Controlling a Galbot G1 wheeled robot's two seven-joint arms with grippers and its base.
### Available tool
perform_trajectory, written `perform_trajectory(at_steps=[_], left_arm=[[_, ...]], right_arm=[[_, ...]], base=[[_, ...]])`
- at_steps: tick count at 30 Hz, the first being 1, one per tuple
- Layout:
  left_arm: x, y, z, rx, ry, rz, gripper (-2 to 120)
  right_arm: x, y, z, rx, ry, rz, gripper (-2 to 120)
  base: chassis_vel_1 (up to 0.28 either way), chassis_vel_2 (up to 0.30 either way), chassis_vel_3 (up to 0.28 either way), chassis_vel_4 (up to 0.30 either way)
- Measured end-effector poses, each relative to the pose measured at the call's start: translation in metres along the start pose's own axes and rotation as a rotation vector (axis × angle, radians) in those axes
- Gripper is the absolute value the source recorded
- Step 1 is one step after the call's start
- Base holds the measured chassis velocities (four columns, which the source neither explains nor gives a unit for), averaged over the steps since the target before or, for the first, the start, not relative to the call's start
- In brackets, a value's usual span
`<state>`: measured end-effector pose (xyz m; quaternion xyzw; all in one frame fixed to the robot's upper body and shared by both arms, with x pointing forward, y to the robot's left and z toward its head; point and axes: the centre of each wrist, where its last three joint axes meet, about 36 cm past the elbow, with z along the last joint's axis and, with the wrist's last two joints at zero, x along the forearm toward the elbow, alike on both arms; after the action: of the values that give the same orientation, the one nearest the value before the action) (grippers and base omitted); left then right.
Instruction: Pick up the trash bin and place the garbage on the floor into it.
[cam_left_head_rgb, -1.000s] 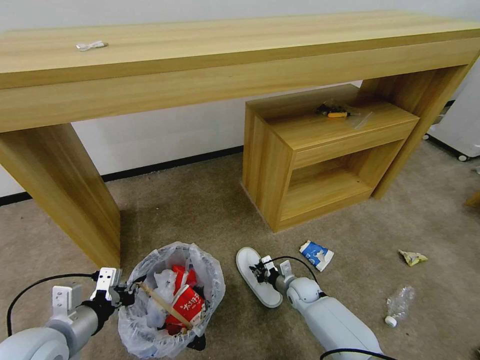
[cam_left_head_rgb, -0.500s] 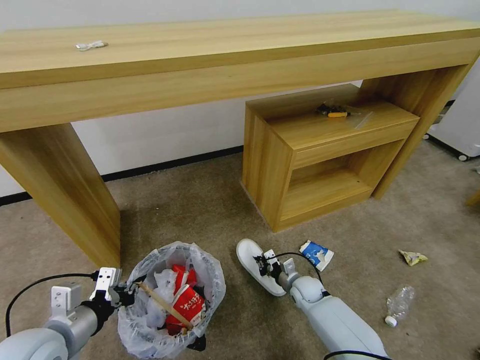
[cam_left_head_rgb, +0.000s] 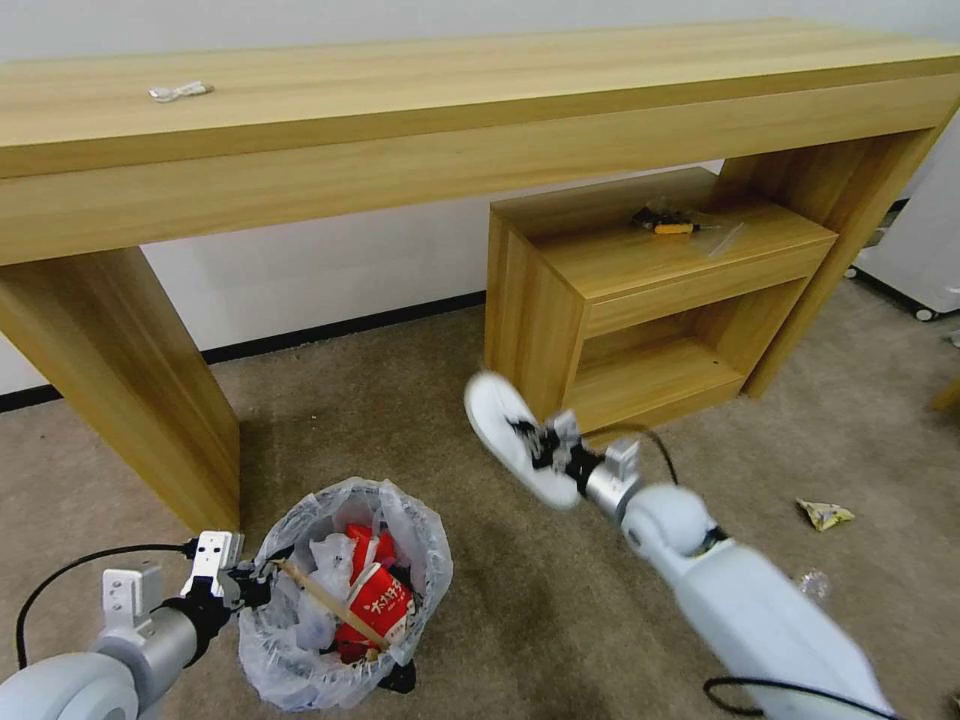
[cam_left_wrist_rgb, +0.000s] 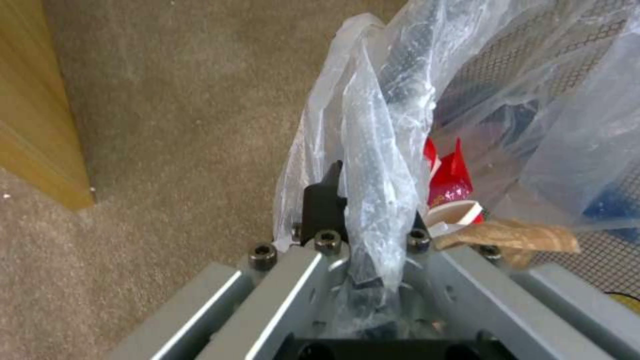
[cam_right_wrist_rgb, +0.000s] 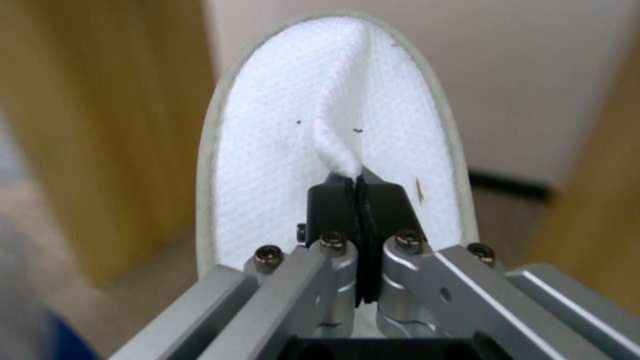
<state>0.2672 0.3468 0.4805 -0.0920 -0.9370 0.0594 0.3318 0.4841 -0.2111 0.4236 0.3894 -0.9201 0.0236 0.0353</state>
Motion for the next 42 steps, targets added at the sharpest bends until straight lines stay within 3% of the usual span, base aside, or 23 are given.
perform_trajectory(at_steps=[1, 4, 5, 8, 9, 11, 12, 16, 17, 20, 29, 41, 42], left_arm=[[0.000, 0.000, 0.000, 0.000, 0.000, 0.000, 0], [-0.002, -0.001, 0.000, 0.022, 0.004, 0.013, 0], [-0.002, -0.001, 0.000, 0.022, 0.004, 0.013, 0], [-0.004, -0.002, -0.001, 0.031, 0.011, 0.022, 0], [-0.004, -0.002, -0.001, 0.031, 0.011, 0.022, 0], [-0.005, -0.002, -0.002, 0.030, 0.011, 0.025, 0], [-0.005, -0.002, -0.002, 0.030, 0.011, 0.025, 0], [-0.005, -0.002, -0.001, 0.030, 0.013, 0.025, 0], [-0.005, -0.002, -0.001, 0.030, 0.013, 0.025, 0], [-0.005, -0.002, -0.002, 0.027, 0.012, 0.026, 0], [-0.003, -0.003, -0.004, 0.024, 0.007, 0.033, 0], [-0.002, -0.001, -0.006, 0.023, 0.002, 0.031, 0], [-0.002, -0.001, -0.006, 0.022, 0.002, 0.030, 0]], right_arm=[[0.000, 0.000, 0.000, 0.000, 0.000, 0.000, 0], [-0.020, 0.028, -0.056, 0.049, -0.100, -0.157, 0], [-0.020, 0.028, -0.056, 0.049, -0.100, -0.157, 0], [-0.046, 0.065, -0.076, 0.048, -0.144, -0.290, 0], [-0.046, 0.065, -0.076, 0.048, -0.144, -0.290, 0], [-0.064, 0.096, -0.076, 0.033, -0.155, -0.378, 0], [-0.064, 0.096, -0.076, 0.033, -0.155, -0.378, 0], [-0.093, 0.156, -0.073, -0.013, -0.175, -0.501, 0], [-0.093, 0.156, -0.073, -0.013, -0.175, -0.501, 0], [-0.108, 0.186, -0.068, -0.039, -0.174, -0.543, 0], [-0.121, 0.209, -0.039, -0.080, -0.139, -0.533, 0], [-0.110, 0.213, -0.015, -0.094, -0.108, -0.505, 0], [-0.107, 0.213, -0.015, -0.092, -0.108, -0.505, 4]], base=[[0.000, 0.000, 0.000, 0.000], [0.000, 0.000, 0.000, 0.000], [0.000, 0.000, 0.000, 0.000], [0.000, 0.000, 0.000, 0.000], [0.000, 0.000, 0.000, 0.000], [0.000, 0.000, 0.000, 0.000], [0.000, 0.000, 0.000, 0.000], [0.000, 0.000, 0.000, 0.000], [0.000, 0.000, 0.000, 0.000], [0.000, 0.000, 0.000, 0.000], [0.000, 0.000, 0.000, 0.000], [0.000, 0.000, 0.000, 0.000], [0.000, 0.000, 0.000, 0.000]])
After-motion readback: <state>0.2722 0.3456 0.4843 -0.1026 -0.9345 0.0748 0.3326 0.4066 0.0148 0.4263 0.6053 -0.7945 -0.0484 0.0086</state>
